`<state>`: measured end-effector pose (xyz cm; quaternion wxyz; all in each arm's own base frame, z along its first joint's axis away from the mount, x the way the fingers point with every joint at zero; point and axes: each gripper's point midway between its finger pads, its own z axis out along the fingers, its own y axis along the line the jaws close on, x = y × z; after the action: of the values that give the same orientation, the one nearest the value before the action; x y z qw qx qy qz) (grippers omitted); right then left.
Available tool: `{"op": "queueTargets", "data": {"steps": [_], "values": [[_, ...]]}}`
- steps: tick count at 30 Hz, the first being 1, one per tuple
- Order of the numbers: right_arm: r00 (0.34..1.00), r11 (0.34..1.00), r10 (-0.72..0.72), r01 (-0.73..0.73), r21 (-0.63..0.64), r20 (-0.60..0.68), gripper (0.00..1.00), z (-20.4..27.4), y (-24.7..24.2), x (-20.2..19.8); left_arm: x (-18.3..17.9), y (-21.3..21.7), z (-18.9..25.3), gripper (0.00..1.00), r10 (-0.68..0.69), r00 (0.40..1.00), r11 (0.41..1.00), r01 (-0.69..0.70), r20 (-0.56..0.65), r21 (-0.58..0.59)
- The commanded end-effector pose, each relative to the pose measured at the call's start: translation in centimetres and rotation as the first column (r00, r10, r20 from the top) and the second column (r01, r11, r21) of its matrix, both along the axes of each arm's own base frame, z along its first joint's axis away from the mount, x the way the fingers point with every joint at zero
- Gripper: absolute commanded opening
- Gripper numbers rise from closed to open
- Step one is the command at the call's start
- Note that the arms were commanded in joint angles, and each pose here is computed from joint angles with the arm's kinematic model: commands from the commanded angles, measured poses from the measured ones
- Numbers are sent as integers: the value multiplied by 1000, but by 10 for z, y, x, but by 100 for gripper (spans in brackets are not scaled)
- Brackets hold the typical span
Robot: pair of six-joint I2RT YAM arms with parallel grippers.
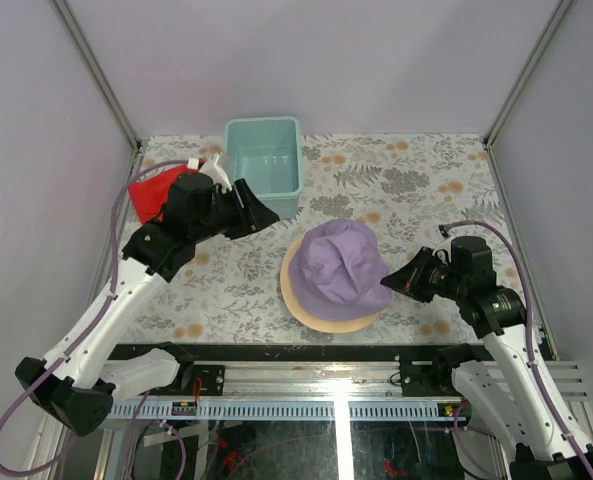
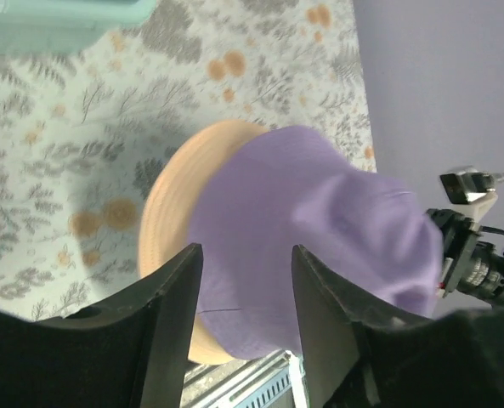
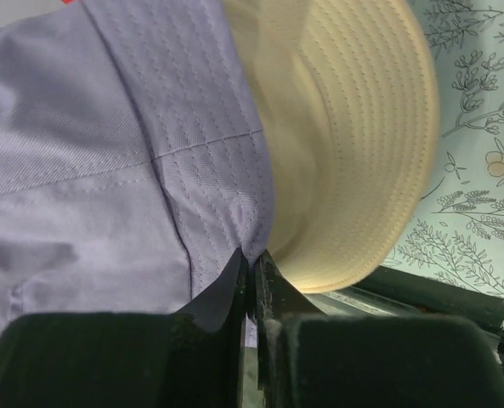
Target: Stack the hats
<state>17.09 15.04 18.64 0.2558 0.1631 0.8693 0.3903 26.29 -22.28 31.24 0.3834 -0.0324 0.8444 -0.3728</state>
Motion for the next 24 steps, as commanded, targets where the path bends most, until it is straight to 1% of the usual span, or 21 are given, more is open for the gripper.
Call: {"op": "queueTargets", "data": {"steps": [1,3,6,9,14,18,20,24], "values": [[999,999,13,-14,-35,-32,2,-13,-1,3,6,-7,-41,44,-24,994,983,4,-108,-182],[999,999,15,-16,-37,-37,2,-12,0,6,6,-12,-55,44,-61,986,960,15,-154,-281],[999,999,25,-26,-44,-31,2,-6,2,12,4,-17,-82,44,-125,969,929,39,-213,-367],[999,998,30,-32,-54,-29,2,0,2,18,2,-22,-82,44,-181,960,888,67,-213,-454],[1000,998,21,-22,-61,-14,2,6,3,26,-2,-25,-83,47,-221,950,871,92,-218,-482],[1000,998,8,-9,-56,-11,2,6,2,27,-7,-29,-83,47,-263,938,837,104,-228,-537],[1000,999,1,-2,-51,-12,2,5,2,27,-10,-28,-91,47,-268,928,849,102,-257,-519],[1000,999,-5,4,-45,-12,2,5,2,28,-15,-18,-108,49,-215,934,897,73,-286,-436]]}}
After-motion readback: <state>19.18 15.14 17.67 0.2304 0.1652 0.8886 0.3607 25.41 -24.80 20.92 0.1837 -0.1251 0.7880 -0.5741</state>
